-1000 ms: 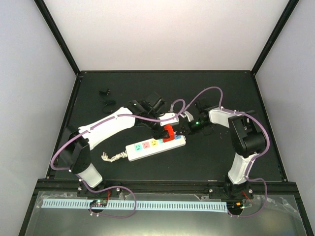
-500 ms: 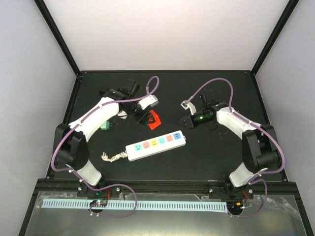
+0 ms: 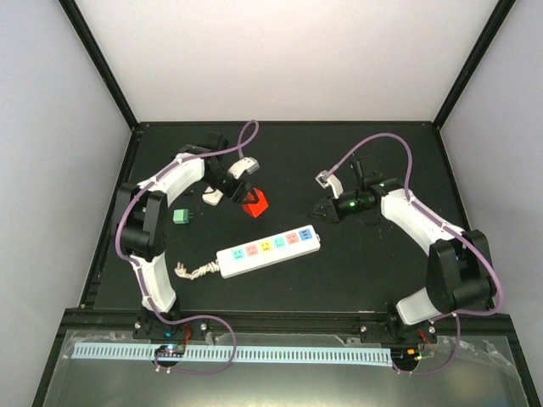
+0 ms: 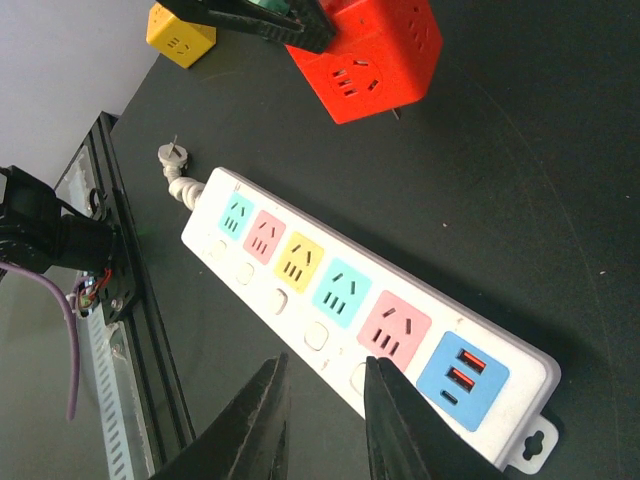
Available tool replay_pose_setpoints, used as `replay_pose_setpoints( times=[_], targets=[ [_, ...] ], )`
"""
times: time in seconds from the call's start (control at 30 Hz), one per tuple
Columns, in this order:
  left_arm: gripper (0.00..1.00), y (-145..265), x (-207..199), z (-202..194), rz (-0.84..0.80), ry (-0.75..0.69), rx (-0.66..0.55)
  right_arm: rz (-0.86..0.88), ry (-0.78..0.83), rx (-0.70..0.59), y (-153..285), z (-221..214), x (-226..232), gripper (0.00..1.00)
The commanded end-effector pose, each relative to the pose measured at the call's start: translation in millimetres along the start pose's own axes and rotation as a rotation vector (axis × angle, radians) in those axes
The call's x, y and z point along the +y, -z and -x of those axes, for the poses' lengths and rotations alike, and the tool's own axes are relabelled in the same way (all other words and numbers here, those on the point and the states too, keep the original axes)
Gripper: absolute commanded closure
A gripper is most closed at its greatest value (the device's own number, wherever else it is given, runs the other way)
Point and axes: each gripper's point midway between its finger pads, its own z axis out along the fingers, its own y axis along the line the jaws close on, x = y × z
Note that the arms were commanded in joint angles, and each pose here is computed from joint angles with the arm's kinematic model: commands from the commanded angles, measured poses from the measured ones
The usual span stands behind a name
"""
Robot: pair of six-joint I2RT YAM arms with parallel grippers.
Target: Pull the plug off the socket
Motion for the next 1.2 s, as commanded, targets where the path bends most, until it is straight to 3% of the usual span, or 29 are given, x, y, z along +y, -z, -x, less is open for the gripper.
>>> replay_pose_setpoints(
  times=[0.0,0.53,0.67,0.83,1.03,1.17],
  targets=[
    [0.69,7,0,27,-0.059,-0.006,-0.085,-0.014,0.022,-0.02,5,1,1,0.75],
    [0.69,2,44,21,-0.099,0.098,-0.087,0.002,-0.001,-0.022,1,2,-1,0.75],
    [0.65,1,59,14,-0.096,0.133,-0.077,0.004,-0.004,-0.019,0,2,-2,0.75],
    [0.56,2,80,7,-0.07,0.183,-0.077,0.001,-0.004,-0.018,0,2,-2,0.74],
    [0.36,8,102,1,0.018,0.228,-0.066,0.004,0.007,-0.02,1,6,-2,0.71],
    [0.28,16,109,1,0.069,0.228,-0.074,-0.006,0.026,-0.021,3,8,-1,0.69]
  ],
)
